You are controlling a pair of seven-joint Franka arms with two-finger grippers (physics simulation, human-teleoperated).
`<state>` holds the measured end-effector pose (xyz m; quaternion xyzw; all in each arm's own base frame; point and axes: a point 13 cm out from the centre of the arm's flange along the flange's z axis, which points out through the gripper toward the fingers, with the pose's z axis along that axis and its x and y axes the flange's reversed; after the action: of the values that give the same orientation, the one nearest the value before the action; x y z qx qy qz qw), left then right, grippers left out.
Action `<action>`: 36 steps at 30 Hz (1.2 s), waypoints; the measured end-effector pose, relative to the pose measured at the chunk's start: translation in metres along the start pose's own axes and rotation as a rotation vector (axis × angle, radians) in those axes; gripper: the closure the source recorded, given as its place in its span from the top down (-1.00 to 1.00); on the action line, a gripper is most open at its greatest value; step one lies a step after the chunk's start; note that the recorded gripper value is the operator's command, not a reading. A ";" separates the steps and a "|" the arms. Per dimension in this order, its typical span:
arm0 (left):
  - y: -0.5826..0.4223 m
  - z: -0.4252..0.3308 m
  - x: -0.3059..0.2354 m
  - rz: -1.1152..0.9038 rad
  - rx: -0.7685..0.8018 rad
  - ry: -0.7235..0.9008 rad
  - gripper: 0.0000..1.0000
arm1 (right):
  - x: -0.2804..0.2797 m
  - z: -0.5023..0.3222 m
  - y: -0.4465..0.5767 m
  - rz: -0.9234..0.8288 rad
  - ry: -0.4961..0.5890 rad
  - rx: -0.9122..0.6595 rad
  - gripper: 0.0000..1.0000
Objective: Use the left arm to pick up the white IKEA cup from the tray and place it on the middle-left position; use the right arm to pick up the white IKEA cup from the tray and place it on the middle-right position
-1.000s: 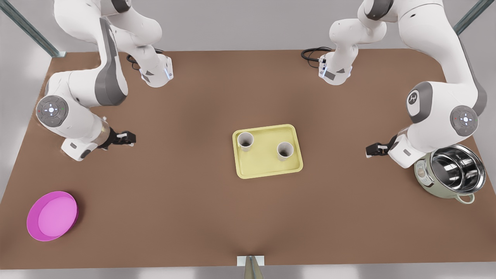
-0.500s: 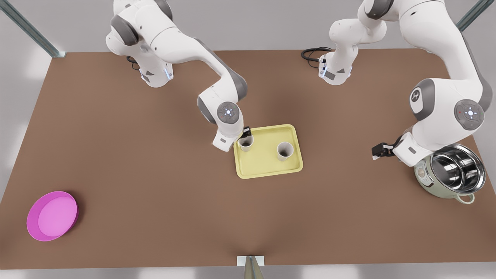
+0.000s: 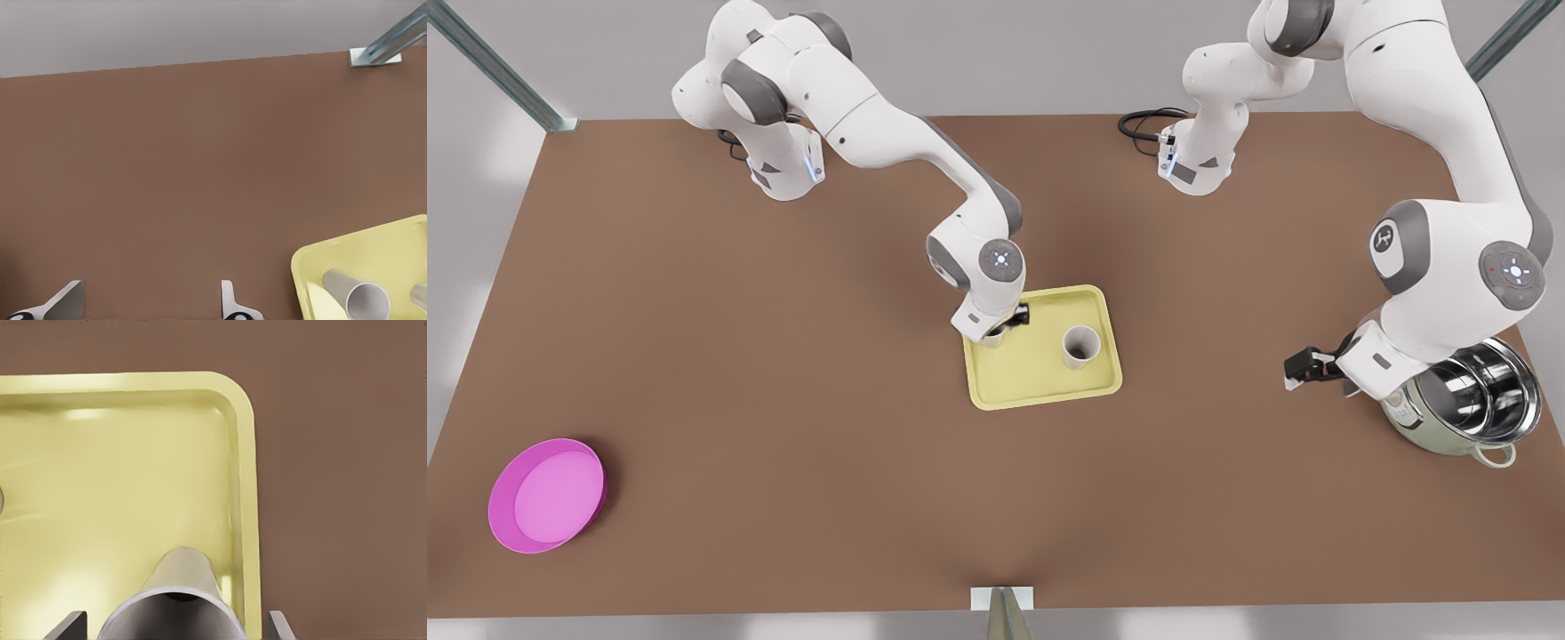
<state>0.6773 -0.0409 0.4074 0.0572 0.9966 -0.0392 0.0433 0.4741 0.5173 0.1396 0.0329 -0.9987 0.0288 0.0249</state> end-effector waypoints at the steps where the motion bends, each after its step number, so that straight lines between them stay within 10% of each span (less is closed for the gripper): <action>1: 0.000 0.000 0.000 0.003 0.000 -0.001 1.00 | 0.000 0.001 -0.001 0.014 0.000 0.000 1.00; 25: -0.048 0.033 0.008 0.102 0.006 0.053 1.00 | 0.008 0.010 -0.034 0.170 0.032 0.024 0.99; 28: -0.041 0.048 0.012 0.087 0.006 0.080 1.00 | 0.009 0.021 -0.035 0.173 0.040 0.034 0.82; 31: -0.026 0.045 0.010 0.052 0.008 0.072 1.00 | 0.011 0.025 -0.033 0.173 0.041 0.036 0.11; 36: 0.012 0.021 -0.001 -0.024 0.018 0.021 1.00 | 0.006 0.021 -0.032 0.185 0.033 0.027 -0.37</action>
<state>0.6811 -0.0313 0.3860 0.0463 0.9973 -0.0480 0.0319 0.4695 0.4835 0.1212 -0.0596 -0.9965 0.0450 0.0384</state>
